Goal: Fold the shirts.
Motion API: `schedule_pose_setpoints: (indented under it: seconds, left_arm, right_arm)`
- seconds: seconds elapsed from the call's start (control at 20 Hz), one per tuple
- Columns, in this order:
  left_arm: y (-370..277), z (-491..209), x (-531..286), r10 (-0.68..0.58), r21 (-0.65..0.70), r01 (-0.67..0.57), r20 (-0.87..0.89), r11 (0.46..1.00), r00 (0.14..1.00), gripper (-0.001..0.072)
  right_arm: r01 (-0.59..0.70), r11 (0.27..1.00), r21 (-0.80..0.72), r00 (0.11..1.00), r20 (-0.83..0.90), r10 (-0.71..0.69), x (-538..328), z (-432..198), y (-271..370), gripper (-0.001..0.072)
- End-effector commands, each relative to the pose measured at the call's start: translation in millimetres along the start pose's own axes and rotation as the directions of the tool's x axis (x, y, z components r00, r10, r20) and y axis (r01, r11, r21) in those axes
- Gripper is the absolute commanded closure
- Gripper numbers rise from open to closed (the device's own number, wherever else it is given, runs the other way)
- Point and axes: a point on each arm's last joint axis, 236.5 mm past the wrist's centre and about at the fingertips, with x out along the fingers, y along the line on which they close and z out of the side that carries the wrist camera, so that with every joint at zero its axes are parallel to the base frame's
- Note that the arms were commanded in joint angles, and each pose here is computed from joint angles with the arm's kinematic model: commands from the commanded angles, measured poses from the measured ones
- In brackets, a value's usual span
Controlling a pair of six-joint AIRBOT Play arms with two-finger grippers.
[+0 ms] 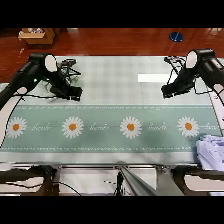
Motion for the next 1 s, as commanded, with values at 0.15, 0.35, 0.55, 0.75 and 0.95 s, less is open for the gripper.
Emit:
schedule_pose_setpoints:
  seconds: [0.15, 0.35, 0.55, 0.75, 0.95]
  left_arm:
    - [0, 16, 0, -0.001, -0.001, 0.002, 0.066, 1.0, 0.998, 0.0186]
    - [7, 43, -5, 0.027, 0.051, -0.037, 0.177, 0.998, 0.984, 0.0184]
    - [82, 111, -67, 0.274, -0.049, -0.282, 0.443, 0.958, 0.853, 0.0007]
    - [147, 136, -88, 0.312, -0.303, -0.164, 0.547, 0.939, 0.777, 0.0007]
    - [171, 130, -26, 0.234, -0.407, -0.034, 0.454, 0.913, 0.86, 0.0007]
  right_arm:
    - [0.006, 1.0, -0.001, 1.0, 0.011, -0.006, 0, 3, -1, 0.0176]
    - [-0.004, 1.0, 0.001, 1.0, 0.027, 0.004, 0, 7, 1, 0.0177]
    - [0.013, 1.0, -0.002, 1.0, 0.026, -0.013, 0, 6, -3, 0.0177]
    - [0.018, 1.0, -0.002, 0.998, 0.062, -0.018, 0, 15, -4, 0.0177]
    - [0.019, 1.0, -0.002, 0.997, 0.074, -0.019, -1, 18, -4, 0.0176]
